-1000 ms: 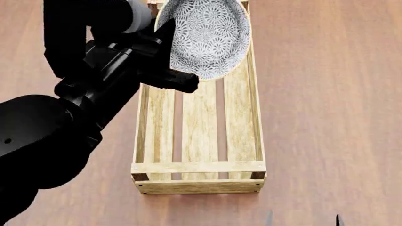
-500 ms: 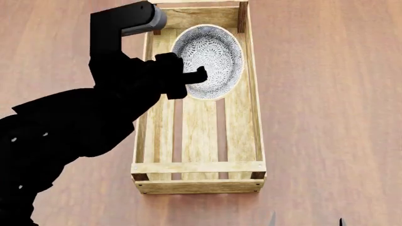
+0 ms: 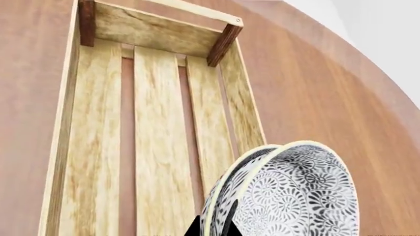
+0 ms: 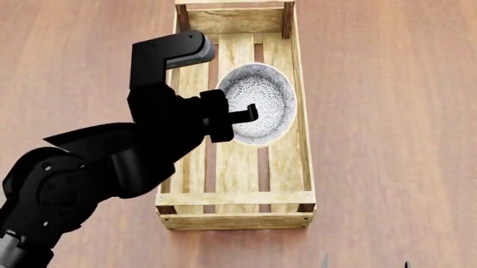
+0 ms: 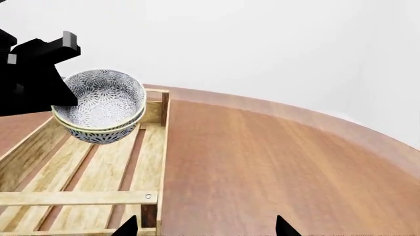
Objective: Stack the right bowl on the left bowl and place them in the tray.
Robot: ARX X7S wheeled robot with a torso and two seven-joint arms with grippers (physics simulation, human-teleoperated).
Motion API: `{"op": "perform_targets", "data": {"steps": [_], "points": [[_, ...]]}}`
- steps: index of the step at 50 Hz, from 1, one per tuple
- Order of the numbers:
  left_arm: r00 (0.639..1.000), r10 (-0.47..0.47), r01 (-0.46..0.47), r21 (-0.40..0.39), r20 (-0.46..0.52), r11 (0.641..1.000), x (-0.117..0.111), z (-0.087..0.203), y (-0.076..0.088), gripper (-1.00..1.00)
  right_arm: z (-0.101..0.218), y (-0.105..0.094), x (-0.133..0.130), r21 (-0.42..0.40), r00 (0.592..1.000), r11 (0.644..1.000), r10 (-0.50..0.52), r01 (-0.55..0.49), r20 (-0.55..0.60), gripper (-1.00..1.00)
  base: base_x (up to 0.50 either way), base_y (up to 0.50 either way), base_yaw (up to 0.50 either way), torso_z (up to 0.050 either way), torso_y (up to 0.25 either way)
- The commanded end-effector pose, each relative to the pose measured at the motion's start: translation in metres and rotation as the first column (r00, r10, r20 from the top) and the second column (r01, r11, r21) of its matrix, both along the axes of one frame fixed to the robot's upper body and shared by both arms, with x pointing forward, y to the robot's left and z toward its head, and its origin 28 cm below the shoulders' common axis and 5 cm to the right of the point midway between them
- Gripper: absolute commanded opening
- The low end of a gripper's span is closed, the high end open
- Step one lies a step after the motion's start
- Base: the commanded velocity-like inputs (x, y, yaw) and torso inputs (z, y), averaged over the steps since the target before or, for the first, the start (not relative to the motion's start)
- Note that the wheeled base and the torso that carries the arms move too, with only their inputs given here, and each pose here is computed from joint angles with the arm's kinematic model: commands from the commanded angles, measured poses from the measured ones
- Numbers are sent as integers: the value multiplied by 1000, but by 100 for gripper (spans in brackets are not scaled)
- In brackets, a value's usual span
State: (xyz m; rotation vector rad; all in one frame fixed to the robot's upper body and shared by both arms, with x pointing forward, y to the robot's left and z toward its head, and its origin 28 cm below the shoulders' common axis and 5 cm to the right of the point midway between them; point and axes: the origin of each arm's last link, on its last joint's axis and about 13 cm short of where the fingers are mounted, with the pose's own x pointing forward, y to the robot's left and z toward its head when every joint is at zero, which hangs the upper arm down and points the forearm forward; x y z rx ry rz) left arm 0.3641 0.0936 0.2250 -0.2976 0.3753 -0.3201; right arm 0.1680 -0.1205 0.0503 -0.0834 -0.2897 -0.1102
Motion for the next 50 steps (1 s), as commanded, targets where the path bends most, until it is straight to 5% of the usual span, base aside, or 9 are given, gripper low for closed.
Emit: {"op": "perform_targets", "data": {"steps": [1,50], "points": [[1000,10,-10,-18,9,1000,4,4,-4,-100,-1,-1,-1,2,1000,1000,-4,4,-1,100,0,0,0,0,0],[997,33,-28,60,-76,998,27,-35,-4,-100,-5,-7,3,6,999,1000,-28,28,-18,100,0,0,0,0,1]]}}
